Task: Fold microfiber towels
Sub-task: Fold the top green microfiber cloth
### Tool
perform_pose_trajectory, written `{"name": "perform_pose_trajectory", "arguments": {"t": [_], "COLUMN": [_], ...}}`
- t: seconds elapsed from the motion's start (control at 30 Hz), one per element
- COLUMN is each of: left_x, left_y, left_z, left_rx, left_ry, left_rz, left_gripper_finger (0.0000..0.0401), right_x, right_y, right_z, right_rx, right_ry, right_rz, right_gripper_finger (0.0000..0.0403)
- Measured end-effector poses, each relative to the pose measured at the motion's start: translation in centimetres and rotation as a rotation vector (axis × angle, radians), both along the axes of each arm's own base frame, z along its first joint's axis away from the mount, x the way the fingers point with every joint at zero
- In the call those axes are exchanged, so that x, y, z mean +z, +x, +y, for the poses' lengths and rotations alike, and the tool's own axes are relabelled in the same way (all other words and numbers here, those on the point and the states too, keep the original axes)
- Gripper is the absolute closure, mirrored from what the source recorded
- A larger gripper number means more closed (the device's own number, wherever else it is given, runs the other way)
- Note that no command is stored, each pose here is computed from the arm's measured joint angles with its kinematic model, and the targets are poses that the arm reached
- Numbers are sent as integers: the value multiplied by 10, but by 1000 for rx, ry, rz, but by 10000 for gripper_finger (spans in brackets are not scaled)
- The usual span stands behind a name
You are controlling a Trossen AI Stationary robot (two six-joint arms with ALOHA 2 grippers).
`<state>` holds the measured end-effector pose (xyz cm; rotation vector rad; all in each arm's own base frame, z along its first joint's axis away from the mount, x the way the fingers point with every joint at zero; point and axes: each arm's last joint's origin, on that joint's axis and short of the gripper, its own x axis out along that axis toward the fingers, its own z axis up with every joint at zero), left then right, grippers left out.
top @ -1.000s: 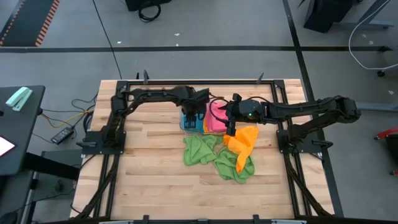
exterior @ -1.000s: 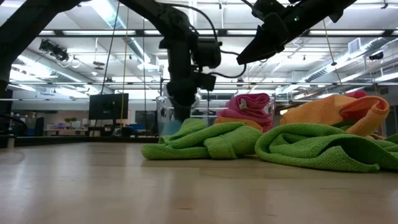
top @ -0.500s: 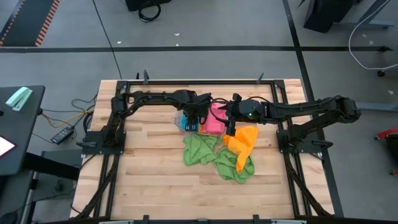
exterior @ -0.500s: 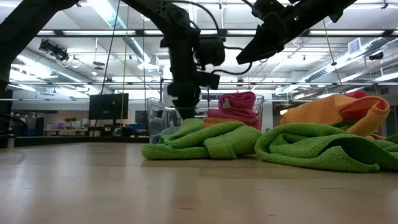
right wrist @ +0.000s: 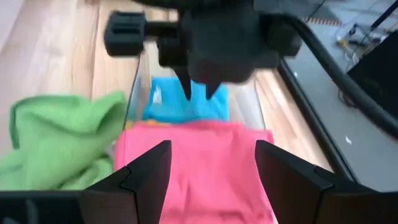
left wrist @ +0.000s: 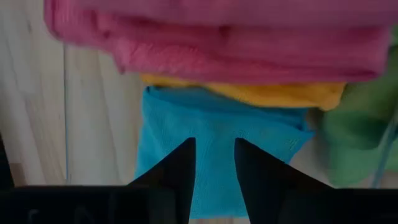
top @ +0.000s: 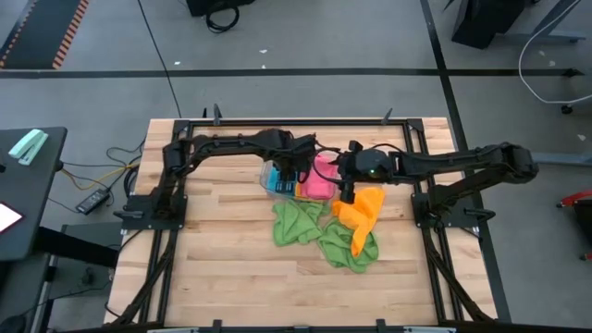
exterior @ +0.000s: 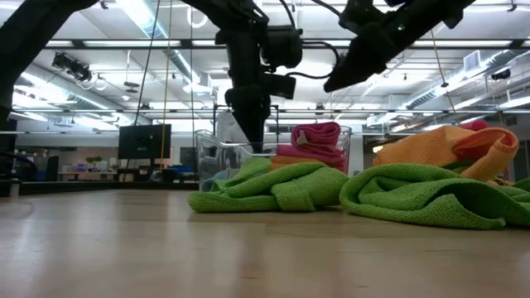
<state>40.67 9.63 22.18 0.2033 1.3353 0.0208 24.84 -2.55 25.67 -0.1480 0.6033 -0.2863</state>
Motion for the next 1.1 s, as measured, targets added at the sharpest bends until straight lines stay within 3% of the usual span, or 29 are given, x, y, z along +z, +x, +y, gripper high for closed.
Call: {"name": "perform_pose_trajectory", "arguments": {"t": [0.23, 0.37, 0.53, 0.9, 1.1], "left_x": [3, 23, 43, 32, 35], "left_y": [-4, -14, -29, -42, -42], "left_z": [-33, -46, -69, -118, -141], "left_rx": [-84, -90, -77, 54, 29], "left_ry": [33, 46, 21, -97, -124], "left_rz": [-95, -172, -241, -267, -294], "left_gripper_finger": [326, 349, 367, 364, 362], "right_x": [0, 0, 1, -14, -11], "right_y": [-15, -12, 3, 12, 12], "right_z": [3, 9, 22, 71, 75], "right_rx": [5, 53, 117, 150, 117], "right_ry": [116, 164, 145, 182, 261], "right_rz": [60, 38, -45, -28, -68], "right_gripper_finger": [162, 162, 162, 162, 162]}}
